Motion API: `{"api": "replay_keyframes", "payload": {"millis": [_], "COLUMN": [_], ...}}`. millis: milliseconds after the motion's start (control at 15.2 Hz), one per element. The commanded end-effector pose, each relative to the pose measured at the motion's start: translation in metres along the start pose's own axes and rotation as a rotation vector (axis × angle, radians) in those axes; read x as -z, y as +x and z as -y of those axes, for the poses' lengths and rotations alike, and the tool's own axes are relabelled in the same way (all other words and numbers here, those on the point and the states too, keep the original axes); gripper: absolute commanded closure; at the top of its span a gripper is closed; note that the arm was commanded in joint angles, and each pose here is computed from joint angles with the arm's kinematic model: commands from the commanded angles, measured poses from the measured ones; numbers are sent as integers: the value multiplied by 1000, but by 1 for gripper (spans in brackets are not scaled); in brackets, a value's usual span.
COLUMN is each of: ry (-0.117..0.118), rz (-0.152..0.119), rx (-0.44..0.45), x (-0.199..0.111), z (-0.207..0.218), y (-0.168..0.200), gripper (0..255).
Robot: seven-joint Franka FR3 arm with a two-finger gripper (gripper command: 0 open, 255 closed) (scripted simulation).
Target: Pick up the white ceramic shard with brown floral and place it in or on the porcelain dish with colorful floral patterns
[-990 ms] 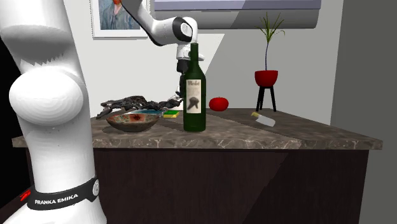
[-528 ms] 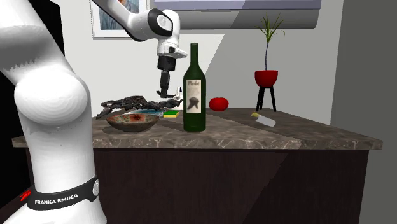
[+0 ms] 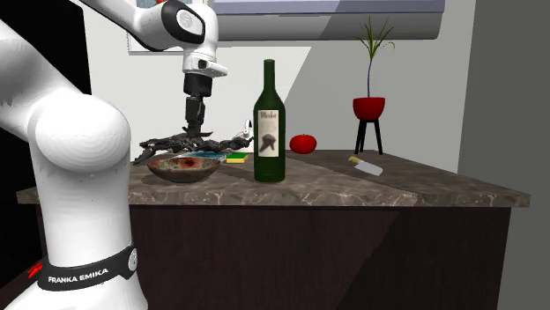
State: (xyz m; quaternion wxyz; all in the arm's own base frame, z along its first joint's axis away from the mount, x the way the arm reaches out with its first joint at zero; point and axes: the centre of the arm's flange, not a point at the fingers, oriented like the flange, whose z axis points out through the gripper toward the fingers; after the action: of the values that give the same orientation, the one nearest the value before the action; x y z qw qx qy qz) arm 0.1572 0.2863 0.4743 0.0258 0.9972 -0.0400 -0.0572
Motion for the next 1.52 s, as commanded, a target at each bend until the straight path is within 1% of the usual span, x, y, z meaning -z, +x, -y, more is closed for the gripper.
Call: {"api": "replay_keyframes", "payload": {"millis": [0,858,1320,1386,1452], "ry": [1,1,1,1,1], "rz": [0,0,0,0,0], "rx": [-1,-1,-1,-1,-1], "x": [-6,-72,-72,-72,-72], "z": [-18,-14,-14,-14,-14], "y": [-29,-21,-21,-21,-21], "gripper": [255,255,255,0,0]}}
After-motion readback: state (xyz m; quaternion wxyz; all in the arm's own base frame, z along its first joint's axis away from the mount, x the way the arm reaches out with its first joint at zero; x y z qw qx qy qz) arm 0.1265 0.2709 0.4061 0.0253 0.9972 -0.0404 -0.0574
